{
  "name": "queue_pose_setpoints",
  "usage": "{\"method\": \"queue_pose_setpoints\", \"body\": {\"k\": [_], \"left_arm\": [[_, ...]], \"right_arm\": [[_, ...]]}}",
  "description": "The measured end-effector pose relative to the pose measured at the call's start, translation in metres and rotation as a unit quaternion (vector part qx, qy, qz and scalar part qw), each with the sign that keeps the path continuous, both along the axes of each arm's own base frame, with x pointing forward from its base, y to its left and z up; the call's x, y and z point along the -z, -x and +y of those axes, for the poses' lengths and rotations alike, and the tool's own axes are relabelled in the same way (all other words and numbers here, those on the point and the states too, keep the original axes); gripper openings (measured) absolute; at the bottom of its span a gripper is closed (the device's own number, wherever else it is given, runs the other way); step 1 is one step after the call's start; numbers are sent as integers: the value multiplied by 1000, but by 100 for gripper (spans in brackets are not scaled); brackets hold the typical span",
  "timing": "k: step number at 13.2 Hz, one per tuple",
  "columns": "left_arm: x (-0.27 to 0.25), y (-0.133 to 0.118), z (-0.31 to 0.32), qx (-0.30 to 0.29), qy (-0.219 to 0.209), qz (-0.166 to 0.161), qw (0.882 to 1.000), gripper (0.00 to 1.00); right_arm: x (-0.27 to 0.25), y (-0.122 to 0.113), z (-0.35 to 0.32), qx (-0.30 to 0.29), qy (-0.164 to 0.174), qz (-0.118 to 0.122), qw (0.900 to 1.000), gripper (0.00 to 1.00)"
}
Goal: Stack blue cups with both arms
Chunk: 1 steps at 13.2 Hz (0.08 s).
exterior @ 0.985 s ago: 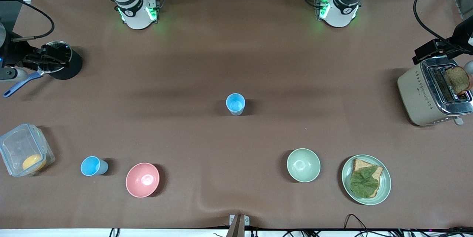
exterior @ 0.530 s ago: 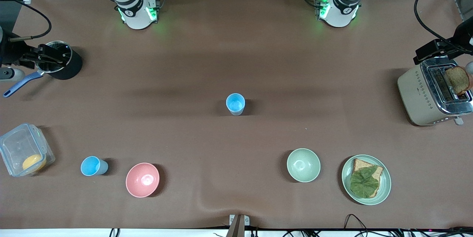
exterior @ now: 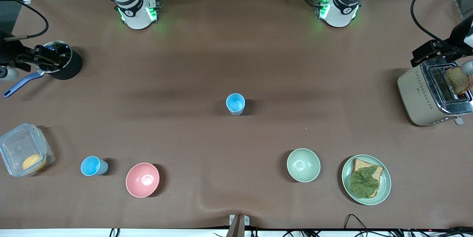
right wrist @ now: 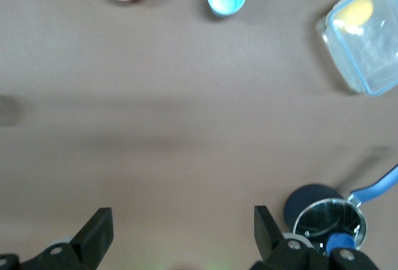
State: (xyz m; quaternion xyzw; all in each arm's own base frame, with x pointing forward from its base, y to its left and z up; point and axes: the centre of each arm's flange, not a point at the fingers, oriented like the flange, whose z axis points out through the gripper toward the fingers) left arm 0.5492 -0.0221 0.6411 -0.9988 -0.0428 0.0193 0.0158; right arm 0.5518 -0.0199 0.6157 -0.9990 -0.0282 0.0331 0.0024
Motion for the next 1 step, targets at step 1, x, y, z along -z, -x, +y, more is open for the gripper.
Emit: {"method": "queue_pose_setpoints", "body": {"k": [1], "left_arm": [[0, 0, 0, 0, 0, 0, 1000, 100]], "right_arm": [[-2, 0, 0, 0, 0, -4, 1000, 100]]}}
